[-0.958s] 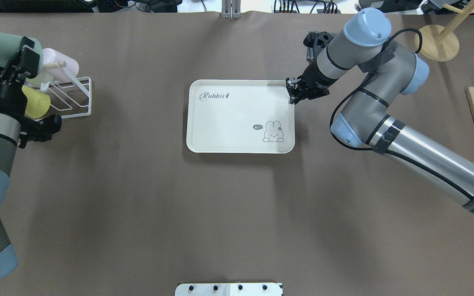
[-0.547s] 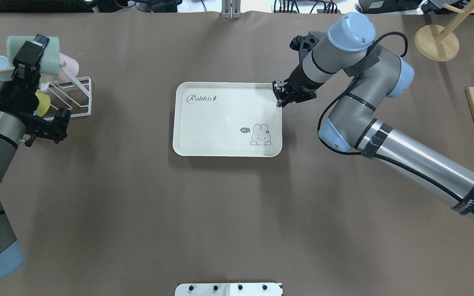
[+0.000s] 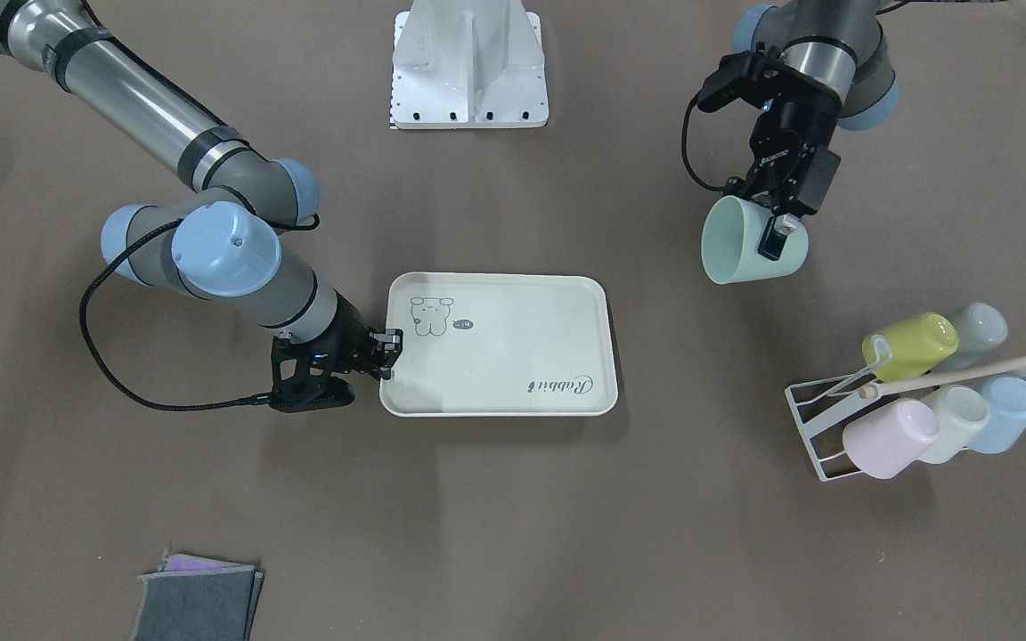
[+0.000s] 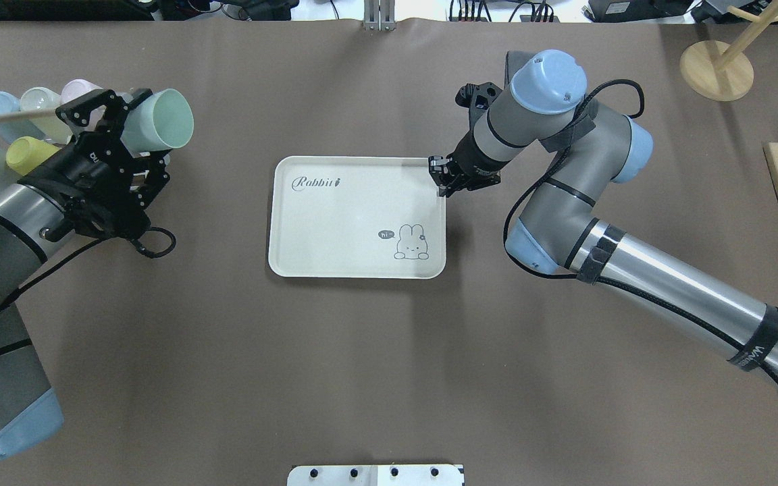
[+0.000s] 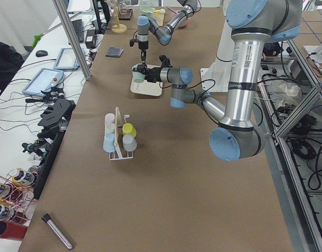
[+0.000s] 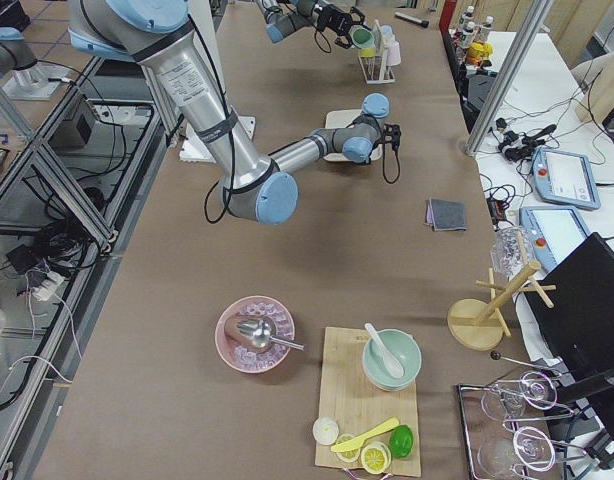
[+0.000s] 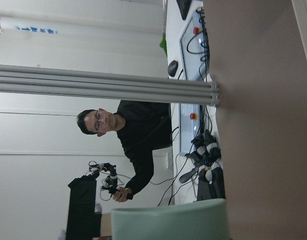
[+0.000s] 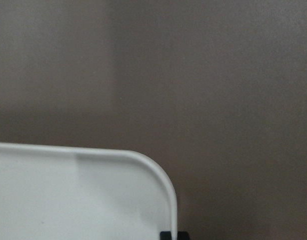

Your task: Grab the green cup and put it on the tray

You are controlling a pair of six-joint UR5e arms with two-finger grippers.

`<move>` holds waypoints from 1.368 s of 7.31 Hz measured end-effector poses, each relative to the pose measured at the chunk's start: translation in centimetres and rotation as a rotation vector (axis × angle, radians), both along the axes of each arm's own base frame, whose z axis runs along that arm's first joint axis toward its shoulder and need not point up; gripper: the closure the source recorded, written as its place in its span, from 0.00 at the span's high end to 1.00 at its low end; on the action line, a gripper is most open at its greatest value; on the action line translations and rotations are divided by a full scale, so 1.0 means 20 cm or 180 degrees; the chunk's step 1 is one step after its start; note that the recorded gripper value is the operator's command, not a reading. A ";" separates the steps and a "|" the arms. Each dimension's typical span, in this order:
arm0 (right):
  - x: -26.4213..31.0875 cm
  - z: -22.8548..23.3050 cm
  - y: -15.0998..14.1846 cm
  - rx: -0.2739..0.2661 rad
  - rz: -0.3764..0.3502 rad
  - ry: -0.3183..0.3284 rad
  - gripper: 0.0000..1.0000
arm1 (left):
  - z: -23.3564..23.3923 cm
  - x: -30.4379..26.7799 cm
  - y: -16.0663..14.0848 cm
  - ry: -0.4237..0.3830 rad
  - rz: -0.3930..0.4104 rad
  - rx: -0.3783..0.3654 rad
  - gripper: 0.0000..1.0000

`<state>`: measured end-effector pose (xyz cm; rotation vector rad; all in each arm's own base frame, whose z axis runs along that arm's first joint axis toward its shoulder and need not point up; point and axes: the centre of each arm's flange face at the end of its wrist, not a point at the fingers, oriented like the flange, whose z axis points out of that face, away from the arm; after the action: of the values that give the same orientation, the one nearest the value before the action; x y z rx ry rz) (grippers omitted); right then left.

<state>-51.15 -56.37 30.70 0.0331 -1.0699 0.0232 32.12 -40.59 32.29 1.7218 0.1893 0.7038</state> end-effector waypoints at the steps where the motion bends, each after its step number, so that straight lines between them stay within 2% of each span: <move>1: -0.02 0.02 0.04 0.0003 -0.0015 0.0012 0.00 | 0.04 0.08 0.02 0.0533 0.0410 -0.0199 0.14; 3: -0.03 0.05 0.08 0.0006 -0.0028 0.0027 0.00 | 0.04 0.26 0.03 0.1261 0.1014 -0.0428 0.14; 5: -0.03 0.07 0.09 0.0002 -0.0033 0.0040 0.01 | 0.01 0.47 0.00 0.1805 0.1341 -0.0655 0.14; 6: -0.03 0.08 0.09 0.0005 -0.0038 0.0048 0.19 | 0.06 0.58 -0.04 0.2000 0.1432 -0.0782 0.14; 8: -0.02 0.10 0.09 0.0001 -0.0037 0.0056 0.46 | 0.20 0.77 -0.12 0.2216 0.1577 -0.0965 0.14; 9: -0.02 0.10 0.09 -0.0007 -0.0033 0.0058 0.62 | 0.19 0.82 -0.15 0.2313 0.1640 -0.1058 0.14; 10: -0.02 0.10 0.09 -0.0016 -0.0025 0.0060 0.86 | 0.15 0.86 -0.18 0.2390 0.1700 -0.1124 0.14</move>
<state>-51.52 -54.56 32.73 0.0245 -1.0509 0.0185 49.30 -44.14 35.20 1.5205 1.2518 0.3280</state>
